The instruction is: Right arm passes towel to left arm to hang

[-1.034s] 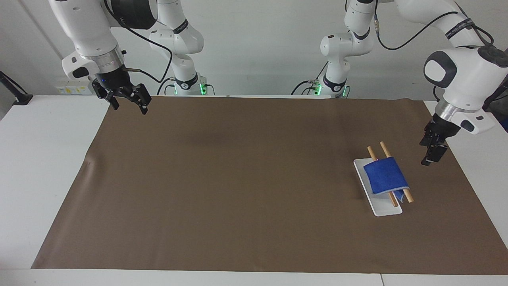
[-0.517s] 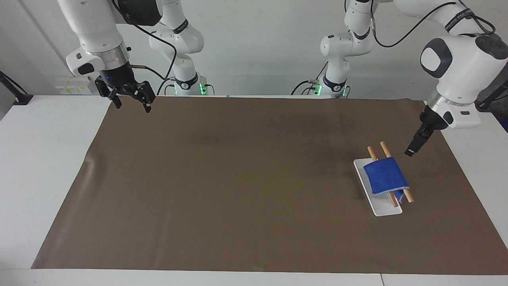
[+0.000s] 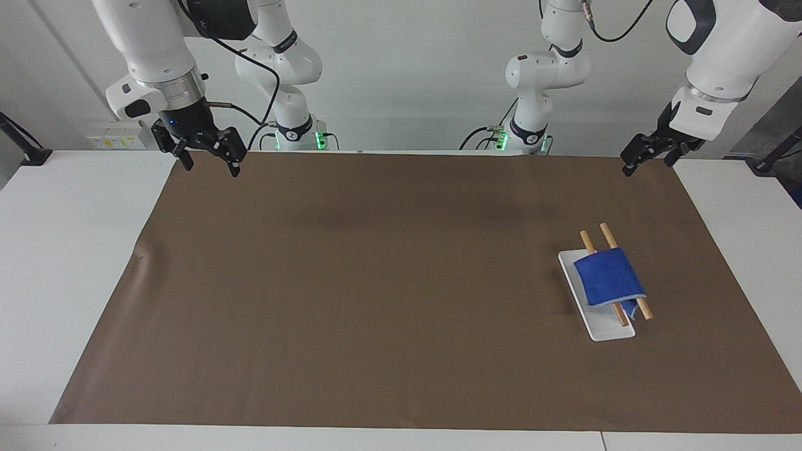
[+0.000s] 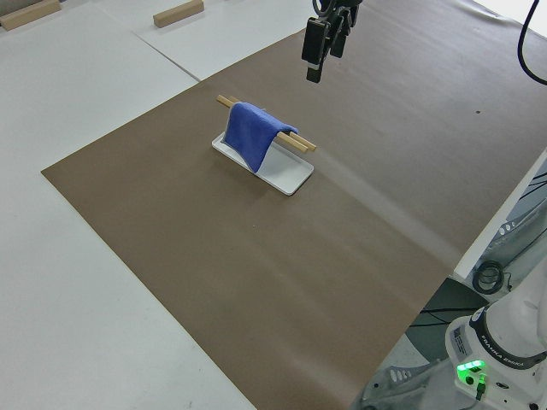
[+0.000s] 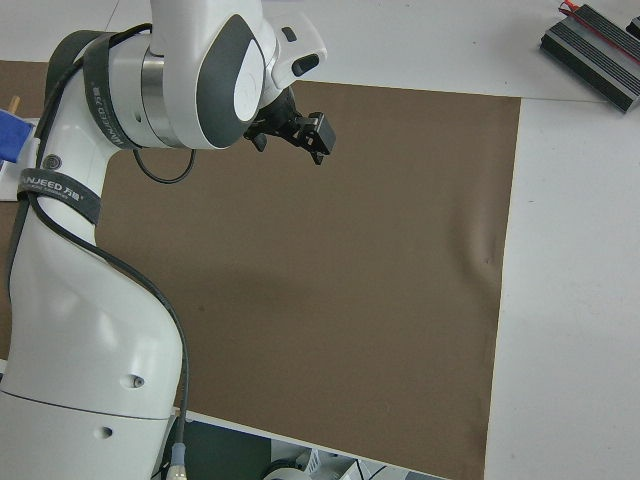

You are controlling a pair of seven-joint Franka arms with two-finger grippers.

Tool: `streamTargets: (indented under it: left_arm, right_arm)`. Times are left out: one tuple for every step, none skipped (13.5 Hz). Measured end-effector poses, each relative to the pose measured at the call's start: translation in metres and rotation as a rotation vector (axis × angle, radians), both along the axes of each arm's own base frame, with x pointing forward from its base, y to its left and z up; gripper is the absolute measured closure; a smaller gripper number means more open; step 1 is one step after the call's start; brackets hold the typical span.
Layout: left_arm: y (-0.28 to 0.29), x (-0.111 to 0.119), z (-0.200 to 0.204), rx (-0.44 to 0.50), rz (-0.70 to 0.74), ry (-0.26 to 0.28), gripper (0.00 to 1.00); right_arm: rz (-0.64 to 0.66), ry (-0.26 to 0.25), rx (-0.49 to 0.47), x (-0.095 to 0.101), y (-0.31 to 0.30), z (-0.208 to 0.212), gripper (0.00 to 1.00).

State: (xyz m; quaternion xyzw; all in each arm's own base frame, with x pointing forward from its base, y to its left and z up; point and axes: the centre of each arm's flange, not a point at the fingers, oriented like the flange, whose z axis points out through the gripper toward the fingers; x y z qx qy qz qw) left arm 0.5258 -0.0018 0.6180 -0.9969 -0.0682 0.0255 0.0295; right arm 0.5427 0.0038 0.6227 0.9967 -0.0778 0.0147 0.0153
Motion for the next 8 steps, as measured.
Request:
streamTargets:
  left_arm:
    - [-0.0001,-0.0004,0.0023,-0.001,-0.035,-0.006,0.00]
    - [-0.0001,0.0001,0.0046,-0.002,-0.071,-0.017,0.00]
    - [-0.0002,0.0012,0.0065,-0.002,-0.095,-0.029,0.00]
    - [-0.0003,0.0020,0.0074,-0.002,-0.105,-0.037,0.00]
    - [-0.0003,0.0029,0.0081,-0.002,-0.110,-0.045,0.00]
    - [-0.0004,0.0038,0.0088,-0.002,-0.112,-0.053,0.00]
    - [-0.0005,0.0050,0.0098,-0.001,-0.114,-0.065,0.00]
    - [-0.0005,0.0059,0.0105,-0.001,-0.115,-0.072,0.00]
  right_arm:
    - [0.000,0.001,0.000,-0.0001,0.0000,-0.0001,0.00]
    - [0.000,0.001,0.000,-0.0001,0.0000,-0.0001,0.00]
    - [0.000,0.001,0.000,-0.0001,0.0000,-0.0001,0.00]
    - [0.000,0.001,0.000,-0.0001,0.0000,-0.0002,0.00]
    - [0.000,0.001,0.000,-0.0001,0.0000,-0.0002,0.00]
    - [0.000,0.002,0.000,-0.0001,0.0000,-0.0002,0.00]
    - [0.000,0.002,0.000,-0.0002,0.0000,-0.0002,0.00]
    - [0.000,0.002,0.000,-0.0002,0.0000,-0.0002,0.00]
